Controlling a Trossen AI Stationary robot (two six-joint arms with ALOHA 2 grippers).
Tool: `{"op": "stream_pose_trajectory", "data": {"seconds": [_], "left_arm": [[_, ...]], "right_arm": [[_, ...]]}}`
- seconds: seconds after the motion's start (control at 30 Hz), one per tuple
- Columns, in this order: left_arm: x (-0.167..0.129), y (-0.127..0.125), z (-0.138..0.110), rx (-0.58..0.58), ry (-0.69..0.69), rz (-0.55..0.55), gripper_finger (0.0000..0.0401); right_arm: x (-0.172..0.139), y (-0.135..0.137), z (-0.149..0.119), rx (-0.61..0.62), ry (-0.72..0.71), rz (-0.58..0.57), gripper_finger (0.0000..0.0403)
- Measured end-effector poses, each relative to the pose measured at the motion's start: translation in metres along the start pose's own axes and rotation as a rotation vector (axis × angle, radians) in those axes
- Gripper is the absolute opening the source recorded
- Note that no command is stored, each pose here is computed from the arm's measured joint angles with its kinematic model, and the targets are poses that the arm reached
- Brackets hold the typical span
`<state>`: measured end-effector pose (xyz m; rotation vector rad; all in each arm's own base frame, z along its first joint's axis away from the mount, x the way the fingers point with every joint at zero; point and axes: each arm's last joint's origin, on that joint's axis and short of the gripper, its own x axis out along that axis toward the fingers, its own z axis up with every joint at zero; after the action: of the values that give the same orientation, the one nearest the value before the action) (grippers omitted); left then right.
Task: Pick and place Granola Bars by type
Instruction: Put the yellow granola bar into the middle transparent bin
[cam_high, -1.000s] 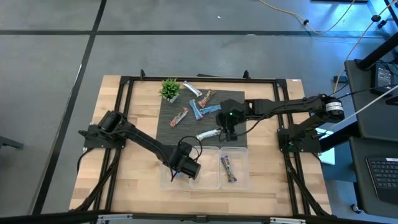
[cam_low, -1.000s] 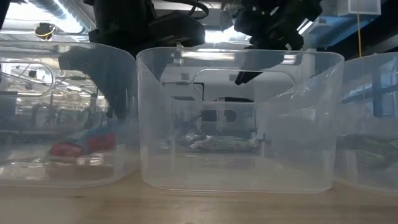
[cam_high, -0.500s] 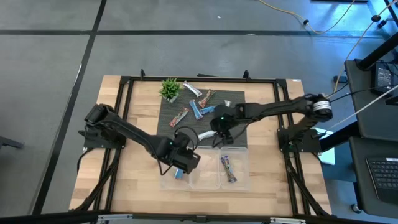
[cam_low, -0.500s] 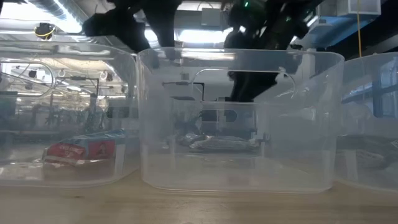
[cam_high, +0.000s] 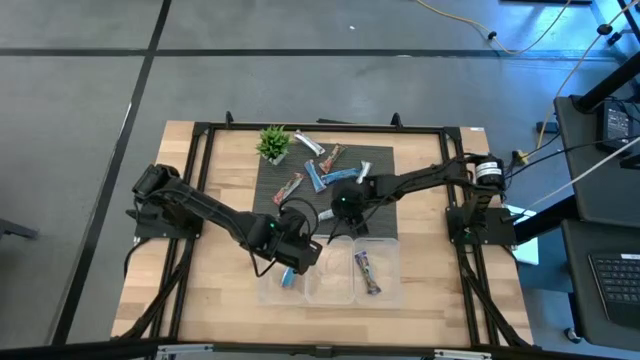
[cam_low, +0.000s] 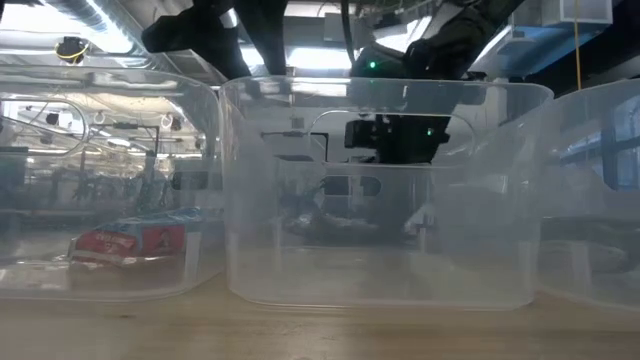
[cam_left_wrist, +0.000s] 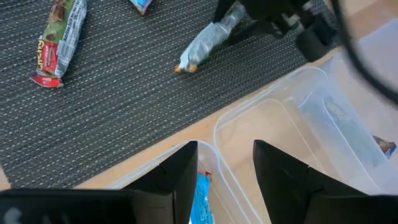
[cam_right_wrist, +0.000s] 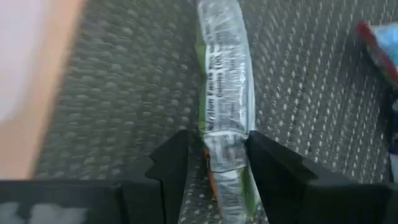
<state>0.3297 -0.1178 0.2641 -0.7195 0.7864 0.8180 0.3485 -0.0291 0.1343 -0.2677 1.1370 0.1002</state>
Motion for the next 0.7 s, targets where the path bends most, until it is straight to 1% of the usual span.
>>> {"op": "stream_pose_trajectory", "data": {"seconds": [0.23,0.33,0.47,0.57,0.63,0.7], "left_arm": [[0.0001,0.0000,0.0002,0.025,0.000,0.000,0.0148],[0.0000,0.0000,0.0002,0.025,0.000,0.000,0.0146],[0.0001,0.0000,0.0002,0.039,0.000,0.000,0.0146],[0.0001,0.0000,0.0002,0.041,0.000,0.000,0.0145],[0.0002,0.0001,0.0001,0.041,0.000,0.000,0.0146],[0.0001,0.0001,0.0001,0.041,-0.001,0.000,0.0148]], "right_arm": [[0.0028,-0.0002,-0.0007,0.001,0.008,-0.016,0.0164],[0.0028,-0.0002,-0.0007,0.001,0.009,-0.015,0.0145],[0.0028,-0.0004,-0.0007,0.001,0.009,-0.019,0.0102],[0.0029,-0.0013,-0.0010,0.001,0.023,-0.057,0.0076],[0.0020,-0.0026,-0.0008,0.000,0.044,-0.092,0.0069],[-0.0004,-0.0044,0.0007,0.003,0.062,-0.113,0.0071]]}}
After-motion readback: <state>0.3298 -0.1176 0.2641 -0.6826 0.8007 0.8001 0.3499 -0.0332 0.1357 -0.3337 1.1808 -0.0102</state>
